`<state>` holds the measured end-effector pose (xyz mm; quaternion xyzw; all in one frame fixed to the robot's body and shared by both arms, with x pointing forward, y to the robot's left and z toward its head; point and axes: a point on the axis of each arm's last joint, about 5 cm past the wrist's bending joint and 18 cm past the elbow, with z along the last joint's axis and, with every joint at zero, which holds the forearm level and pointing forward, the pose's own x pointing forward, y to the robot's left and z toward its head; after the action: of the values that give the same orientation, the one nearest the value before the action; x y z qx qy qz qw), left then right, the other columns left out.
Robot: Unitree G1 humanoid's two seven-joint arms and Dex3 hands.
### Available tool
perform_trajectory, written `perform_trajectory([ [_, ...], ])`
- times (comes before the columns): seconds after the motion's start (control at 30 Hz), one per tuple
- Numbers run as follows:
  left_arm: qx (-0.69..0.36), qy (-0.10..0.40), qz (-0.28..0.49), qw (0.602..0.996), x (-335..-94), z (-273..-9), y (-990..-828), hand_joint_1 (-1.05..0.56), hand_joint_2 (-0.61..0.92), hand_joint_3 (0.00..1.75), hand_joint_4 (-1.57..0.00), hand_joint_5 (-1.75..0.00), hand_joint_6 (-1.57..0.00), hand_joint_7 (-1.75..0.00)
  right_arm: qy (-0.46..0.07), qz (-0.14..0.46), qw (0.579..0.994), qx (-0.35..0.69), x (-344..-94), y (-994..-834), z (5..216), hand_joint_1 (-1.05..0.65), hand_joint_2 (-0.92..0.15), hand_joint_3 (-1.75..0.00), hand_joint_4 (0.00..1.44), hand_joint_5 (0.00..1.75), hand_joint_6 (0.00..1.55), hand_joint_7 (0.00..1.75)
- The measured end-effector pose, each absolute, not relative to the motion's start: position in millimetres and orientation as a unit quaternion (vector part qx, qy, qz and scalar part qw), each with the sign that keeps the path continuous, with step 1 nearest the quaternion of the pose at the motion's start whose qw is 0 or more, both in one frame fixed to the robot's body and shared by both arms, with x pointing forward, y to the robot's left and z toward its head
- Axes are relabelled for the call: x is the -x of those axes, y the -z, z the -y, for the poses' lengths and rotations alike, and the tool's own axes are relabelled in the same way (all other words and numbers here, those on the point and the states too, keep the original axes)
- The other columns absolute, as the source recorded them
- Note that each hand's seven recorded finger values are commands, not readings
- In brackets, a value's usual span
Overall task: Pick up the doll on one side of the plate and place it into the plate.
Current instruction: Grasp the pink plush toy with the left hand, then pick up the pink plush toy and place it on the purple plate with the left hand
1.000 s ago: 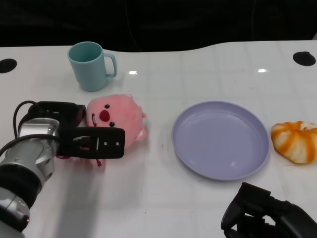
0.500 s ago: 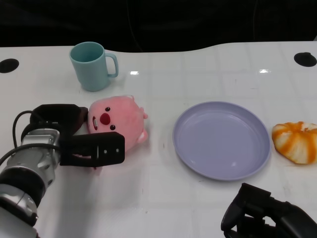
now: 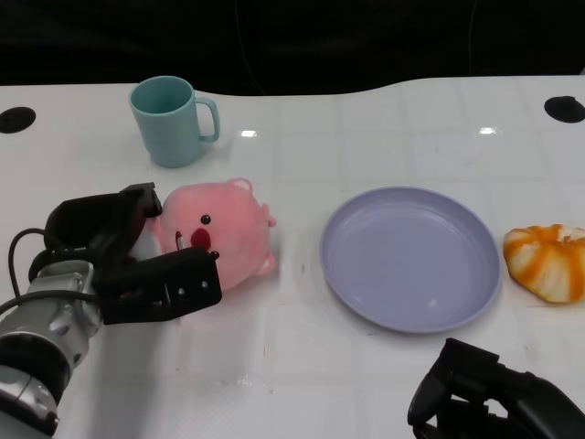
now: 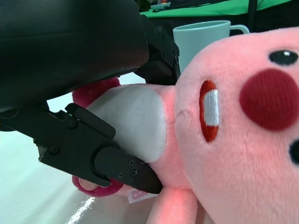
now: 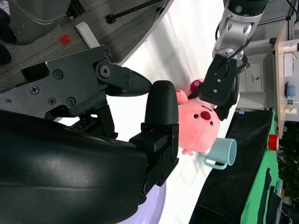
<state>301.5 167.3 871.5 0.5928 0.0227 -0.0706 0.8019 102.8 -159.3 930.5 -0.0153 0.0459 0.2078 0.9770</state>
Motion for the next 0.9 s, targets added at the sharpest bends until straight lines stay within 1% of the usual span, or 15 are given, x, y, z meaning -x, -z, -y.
perform_trajectory([
  [0.13, -0.570, 0.059, -0.015, 0.819, -303.5, -164.1, -875.8, -0.19, 0.91, 0.28, -0.83, -1.75, -0.61, -1.75, -0.207, -0.045, 0.977, 0.016, -103.1, -928.5, 159.6, -0.22, -0.84, -0.69, 0.65, 1.75, 0.43, 1.69],
  [0.2, -0.559, 0.057, -0.009, 0.827, -304.3, -161.8, -878.1, -0.17, 0.89, 0.29, -0.83, -1.75, -0.64, -1.75, -0.207, -0.045, 0.977, 0.016, -103.1, -928.5, 159.6, -0.22, -0.84, -0.69, 0.65, 1.75, 0.43, 1.69],
  [0.23, -0.553, 0.055, -0.005, 0.832, -304.6, -160.4, -879.3, -0.16, 0.86, 0.33, -0.84, -1.75, -0.65, -1.75, -0.207, -0.045, 0.977, 0.016, -103.1, -928.5, 159.6, -0.21, -0.84, -0.69, 0.65, 1.75, 0.43, 1.69],
  [0.27, -0.545, 0.052, -0.002, 0.837, -304.9, -159.4, -880.5, -0.17, 0.78, 0.50, -0.87, -1.75, -0.68, -1.75, -0.207, -0.045, 0.977, 0.016, -103.2, -928.5, 159.6, -0.21, -0.84, -0.69, 0.65, 1.75, 0.43, 1.69],
  [0.3, -0.536, 0.049, 0.001, 0.843, -305.4, -158.5, -882.3, -0.17, 0.72, 0.61, -0.89, -1.75, -0.70, -1.75, -0.207, -0.045, 0.977, 0.016, -103.1, -928.5, 159.6, -0.20, -0.84, -0.69, 0.65, 1.75, 0.43, 1.69],
  [0.37, -0.523, 0.048, 0.010, 0.851, -307.4, -155.7, -887.8, -0.17, 0.66, 0.77, -0.90, -1.75, -0.70, -1.75, -0.207, -0.045, 0.977, 0.016, -103.1, -928.5, 159.6, -0.21, -0.84, -0.69, 0.64, 1.75, 0.42, 1.69],
  [0.43, -0.513, 0.050, 0.018, 0.857, -308.7, -153.0, -892.8, -0.15, 0.63, 0.80, -0.90, -1.75, -0.70, -1.75, -0.207, -0.045, 0.977, 0.016, -103.2, -928.5, 159.6, -0.22, -0.84, -0.68, 0.64, 1.75, 0.42, 1.68],
  [0.53, -0.495, 0.053, 0.032, 0.867, -308.9, -148.5, -899.2, -0.13, 0.62, 0.82, -0.90, -1.75, -0.70, -1.75, -0.207, -0.047, 0.977, 0.016, -103.6, -927.5, 159.6, -0.21, -0.84, -0.68, 0.64, 1.75, 0.43, 1.68],
  [0.6, -0.485, 0.059, 0.040, 0.871, -308.4, -144.7, -902.8, -0.14, 0.57, 0.92, -0.91, -1.75, -0.72, -1.75, -0.206, -0.048, 0.977, 0.016, -103.9, -926.8, 159.7, -0.21, -0.84, -0.68, 0.65, 1.75, 0.43, 1.68],
  [0.63, -0.482, 0.064, 0.044, 0.873, -308.4, -142.4, -904.7, -0.14, 0.55, 0.95, -0.92, -1.75, -0.73, -1.75, -0.206, -0.049, 0.977, 0.016, -104.0, -926.6, 159.7, -0.21, -0.84, -0.68, 0.65, 1.75, 0.43, 1.68],
  [0.77, -0.468, 0.081, 0.068, 0.877, -309.6, -130.0, -916.5, -0.16, 0.41, 1.22, -0.94, -1.75, -0.76, -1.75, -0.207, -0.047, 0.977, 0.016, -104.8, -926.9, 159.6, -0.21, -0.84, -0.68, 0.66, 1.75, 0.44, 1.68],
  [0.83, -0.458, 0.089, 0.084, 0.880, -309.2, -121.0, -920.6, -0.16, 0.38, 1.27, -0.95, -1.75, -0.77, -1.75, -0.207, -0.047, 0.977, 0.016, -104.8, -926.9, 159.4, -0.21, -0.84, -0.68, 0.66, 1.75, 0.44, 1.68],
  [0.9, -0.450, 0.103, 0.097, 0.882, -308.4, -111.7, -923.9, -0.20, 0.39, 1.26, -0.96, -1.75, -0.77, -1.75, -0.207, -0.048, 0.977, 0.016, -104.4, -926.6, 159.4, -0.21, -0.84, -0.68, 0.66, 1.75, 0.44, 1.68],
])
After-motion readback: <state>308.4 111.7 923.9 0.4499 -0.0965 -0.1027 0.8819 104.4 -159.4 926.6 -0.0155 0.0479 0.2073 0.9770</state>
